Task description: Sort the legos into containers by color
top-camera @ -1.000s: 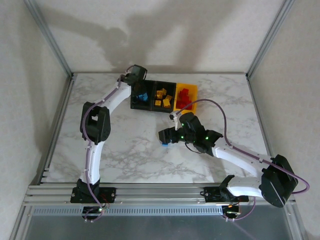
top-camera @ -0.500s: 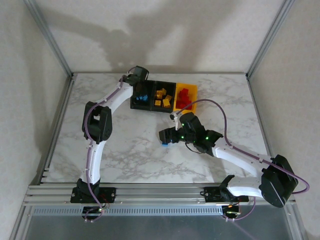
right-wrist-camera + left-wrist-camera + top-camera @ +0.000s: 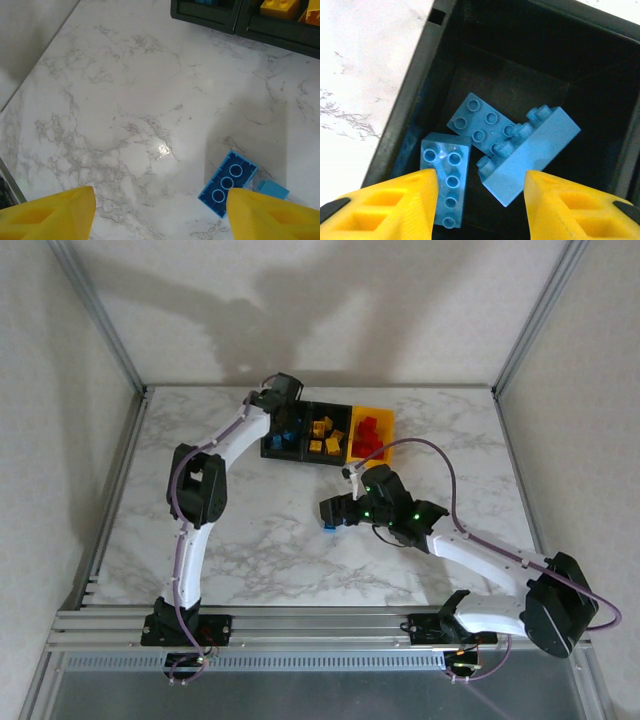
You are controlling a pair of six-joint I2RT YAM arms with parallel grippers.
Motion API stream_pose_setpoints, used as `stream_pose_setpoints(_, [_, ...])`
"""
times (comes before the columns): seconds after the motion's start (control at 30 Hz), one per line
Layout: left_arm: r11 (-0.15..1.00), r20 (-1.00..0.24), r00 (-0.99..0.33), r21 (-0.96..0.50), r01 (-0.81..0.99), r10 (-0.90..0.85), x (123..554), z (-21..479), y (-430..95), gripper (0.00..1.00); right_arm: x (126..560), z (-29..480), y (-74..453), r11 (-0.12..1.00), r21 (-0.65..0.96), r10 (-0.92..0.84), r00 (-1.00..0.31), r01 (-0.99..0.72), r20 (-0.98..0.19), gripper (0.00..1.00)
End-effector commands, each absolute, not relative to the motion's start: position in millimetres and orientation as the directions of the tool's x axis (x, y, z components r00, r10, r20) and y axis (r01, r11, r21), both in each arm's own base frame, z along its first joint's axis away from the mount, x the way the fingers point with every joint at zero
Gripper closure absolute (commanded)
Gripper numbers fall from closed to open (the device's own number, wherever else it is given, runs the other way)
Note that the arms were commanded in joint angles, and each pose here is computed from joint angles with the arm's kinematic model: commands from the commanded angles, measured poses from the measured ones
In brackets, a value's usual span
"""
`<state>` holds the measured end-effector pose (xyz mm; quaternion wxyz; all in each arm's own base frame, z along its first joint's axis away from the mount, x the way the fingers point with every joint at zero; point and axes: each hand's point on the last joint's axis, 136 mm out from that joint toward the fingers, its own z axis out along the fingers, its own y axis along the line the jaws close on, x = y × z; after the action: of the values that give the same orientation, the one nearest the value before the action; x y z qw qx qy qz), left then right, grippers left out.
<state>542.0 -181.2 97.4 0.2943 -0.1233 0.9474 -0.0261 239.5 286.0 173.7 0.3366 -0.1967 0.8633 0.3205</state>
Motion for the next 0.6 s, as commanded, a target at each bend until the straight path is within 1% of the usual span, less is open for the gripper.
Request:
stream_pose_setpoints(0.0, [0.975, -0.568, -0.793, -0.143, -0.172, -0.223, 522.8, 133.1, -192.6, 0.49, 241.3, 175.2, 272.1, 0.747, 0.419, -0.089, -0.702, -0.516, -0.706, 0.3])
stream_pose_setpoints(0.2, [0.973, -0.595, -0.773, -0.186, -0.133, -0.219, 491.6, 163.4, -201.0, 0.47, 244.3, 160.3, 249.4, 0.817, 0.402, -0.06, -0.755, -0.413, -0.653, 0.3])
stream_pose_setpoints(0.3, [0.965, -0.592, -0.772, -0.24, -0.104, -0.231, 468.3, 172.9, -209.1, 0.44, 242.7, 155.4, 240.0, 0.836, 0.408, -0.031, -0.775, -0.366, -0.632, 0.32])
stream_pose_setpoints(0.43, [0.957, -0.548, -0.809, -0.284, -0.061, -0.214, 427.2, 161.1, -223.0, 0.42, 235.8, 150.4, 233.1, 0.837, 0.427, -0.013, -0.793, -0.342, -0.609, 0.32])
stream_pose_setpoints(0.57, [0.952, -0.502, -0.843, -0.303, -0.034, -0.19, 388.4, 143.2, -237.2, 0.42, 227.3, 135.6, 220.1, 0.866, 0.412, -0.008, -0.831, -0.284, -0.555, 0.32])
